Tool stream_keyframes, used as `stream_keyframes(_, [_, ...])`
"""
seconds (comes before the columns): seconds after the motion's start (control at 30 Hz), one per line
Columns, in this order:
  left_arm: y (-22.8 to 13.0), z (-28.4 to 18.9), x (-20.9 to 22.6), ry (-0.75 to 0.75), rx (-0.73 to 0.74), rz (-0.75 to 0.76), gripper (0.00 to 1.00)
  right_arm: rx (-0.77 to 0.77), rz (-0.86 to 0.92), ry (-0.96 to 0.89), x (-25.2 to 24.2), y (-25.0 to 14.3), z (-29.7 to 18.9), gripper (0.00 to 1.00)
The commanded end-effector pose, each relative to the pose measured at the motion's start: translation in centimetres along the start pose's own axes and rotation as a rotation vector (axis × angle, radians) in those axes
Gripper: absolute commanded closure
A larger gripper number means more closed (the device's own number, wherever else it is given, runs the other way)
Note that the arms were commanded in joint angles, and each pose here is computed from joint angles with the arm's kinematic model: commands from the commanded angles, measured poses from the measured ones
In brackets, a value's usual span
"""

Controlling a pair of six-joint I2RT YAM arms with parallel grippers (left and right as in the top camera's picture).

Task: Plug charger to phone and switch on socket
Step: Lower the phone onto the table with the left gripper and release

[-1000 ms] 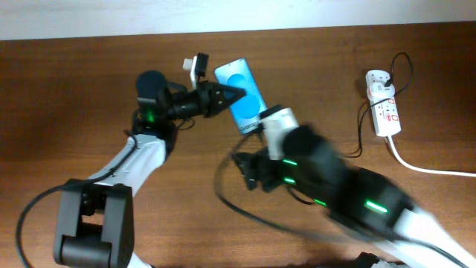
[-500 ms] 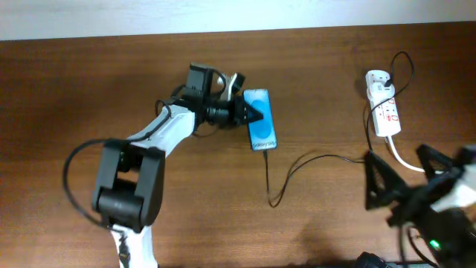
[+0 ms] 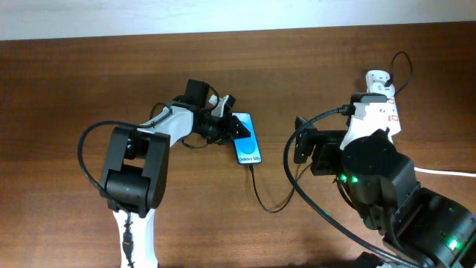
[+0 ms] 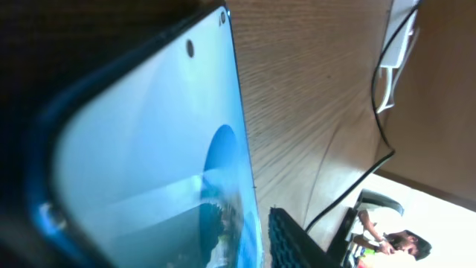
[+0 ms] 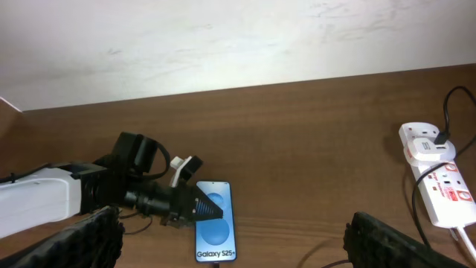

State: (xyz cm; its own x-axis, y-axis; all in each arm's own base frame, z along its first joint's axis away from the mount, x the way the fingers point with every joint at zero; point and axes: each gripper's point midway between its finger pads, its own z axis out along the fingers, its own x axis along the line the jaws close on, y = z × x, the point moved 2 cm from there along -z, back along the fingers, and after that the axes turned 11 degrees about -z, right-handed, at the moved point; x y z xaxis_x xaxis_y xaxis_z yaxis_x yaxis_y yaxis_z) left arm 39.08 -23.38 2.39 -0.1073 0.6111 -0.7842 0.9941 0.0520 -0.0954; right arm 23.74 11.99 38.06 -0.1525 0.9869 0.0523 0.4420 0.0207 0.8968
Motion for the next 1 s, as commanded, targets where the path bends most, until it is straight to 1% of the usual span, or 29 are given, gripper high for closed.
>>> stream_keyframes(0.0, [0.1, 0.5, 1.2, 0.027, 0.003, -0.004, 0.5, -0.014, 0.012, -0.031, -0.6, 0.2, -0.1, 0.01])
stream_keyframes(0.03, [0.1, 0.5, 1.2, 0.028, 0.006, -0.006, 0.45, -0.014, 0.012, -0.031, -0.6, 0.2, -0.1, 0.01])
stream_keyframes(0.07, [0.1, 0.5, 1.3, 0.036, 0.004, -0.01, 0.36, -0.014, 0.01, -0.04, -0.7, 0.1, -0.1, 0.01])
stream_keyframes(0.17, [-0.2, 0.4, 2.6, 0.112, -0.001, -0.041, 0.33, -0.024, 0.008, -0.084, -1.2, 0.3, 0.1, 0.01])
stream_keyframes(0.2, [-0.5, 0.5, 2.8, 0.127, 0.01, -0.025, 0.32, -0.025, 0.008, -0.083, -1.1, 0.4, 0.3, 0.01])
stream_keyframes(0.3, [-1.9, 1.1, 2.6, 0.158, 0.069, 0.108, 0.31, -0.021, 0.006, -0.084, -0.8, 0.4, 0.8, 0.01])
stream_keyframes(0.33, [-2.4, 1.1, 3.7, 0.261, 0.082, 0.123, 0.3, -0.016, 0.003, -0.086, -0.8, 0.3, 0.9, 0.01])
stream_keyframes(0.37, [-2.5, 0.6, 5.3, 0.403, 0.077, 0.116, 0.28, -0.014, 0.002, -0.086, -0.7, 0.3, 1.0, 0.01])
stream_keyframes(0.4, [-2.5, 0.0, 6.1, 0.495, 0.072, 0.117, 0.27, -0.012, 0.002, -0.088, -0.7, 0.2, 1.1, 0.01])
stream_keyframes(0.43, [-2.2, -0.5, 6.4, 0.549, 0.066, 0.128, 0.27, -0.013, 0.027, -0.098, -0.8, 0.2, 1.2, 0.01])
stream_keyframes(0.47, [-1.9, -0.8, 6.1, 0.56, 0.058, 0.132, 0.26, -0.016, 0.062, -0.12, -1.0, 0.2, 1.4, 0.01])
stream_keyframes(0.5, [-1.5, -0.9, 5.7, 0.557, 0.047, 0.136, 0.18, -0.019, 0.093, -0.144, -1.2, 0.2, 1.7, 0.01])
stream_keyframes(0.53, [-0.9, -1.2, 5.2, 0.554, 0.034, 0.144, 0.01, -0.012, 0.132, -0.153, -1.0, 0.0, 2.1, 0.01])
stream_keyframes(0.6, [-0.5, -1.8, 4.8, 0.587, 0.025, 0.146, 0.0, 0.011, 0.21, -0.188, -1.5, -0.6, 2.8, 0.01])
stream_keyframes(0.63, [-0.2, -2.8, 5.1, 0.653, 0.014, 0.143, 0.01, 0.03, 0.254, -0.221, -2.2, -1.1, 3.1, 0.01])
stream_keyframes(0.7, [0.8, -6.0, 4.5, 0.78, -0.021, 0.137, 0.01, 0.074, 0.353, -0.286, -4.4, -2.0, 3.5, 0.01])
stream_keyframes(0.73, [1.6, -8.6, 2.5, 0.799, -0.07, 0.143, 0.0, 0.112, 0.416, -0.333, -6.7, -2.6, 3.9, 0.01])
stream_keyframes(0.77, [2.3, -10.7, 0.3, 0.777, -0.128, 0.158, 0.0, 0.127, 0.463, -0.372, -8.5, -2.8, 4.0, 0.05])
stream_keyframes(0.83, [3.0, -16.2, -5.3, 0.709, -0.308, 0.226, 0.01, 0.148, 0.526, -0.512, -13.1, -3.5, 4.2, 0.56])
stream_keyframes(0.87, [2.7, -19.0, -7.7, 0.68, -0.397, 0.261, 0.01, 0.178, 0.533, -0.563, -15.2, -4.0, 4.6, 0.72])
stream_keyframes(0.9, [1.4, -23.8, -11.4, 0.647, -0.551, 0.314, 0.01, 0.224, 0.573, -0.59, -17.1, -4.9, 5.2, 0.92])
stream_keyframes(0.93, [-1.7, -30.7, -16.0, 0.626, -0.781, 0.383, 0.01, 0.318, 0.638, -0.582, -20.0, -6.6, 7.1, 0.96])
stream_keyframes(0.97, [-3.4, -33.4, -17.4, 0.637, -0.878, 0.402, 0.01, 0.357, 0.651, -0.569, -21.2, -7.3, 8.0, 0.96])
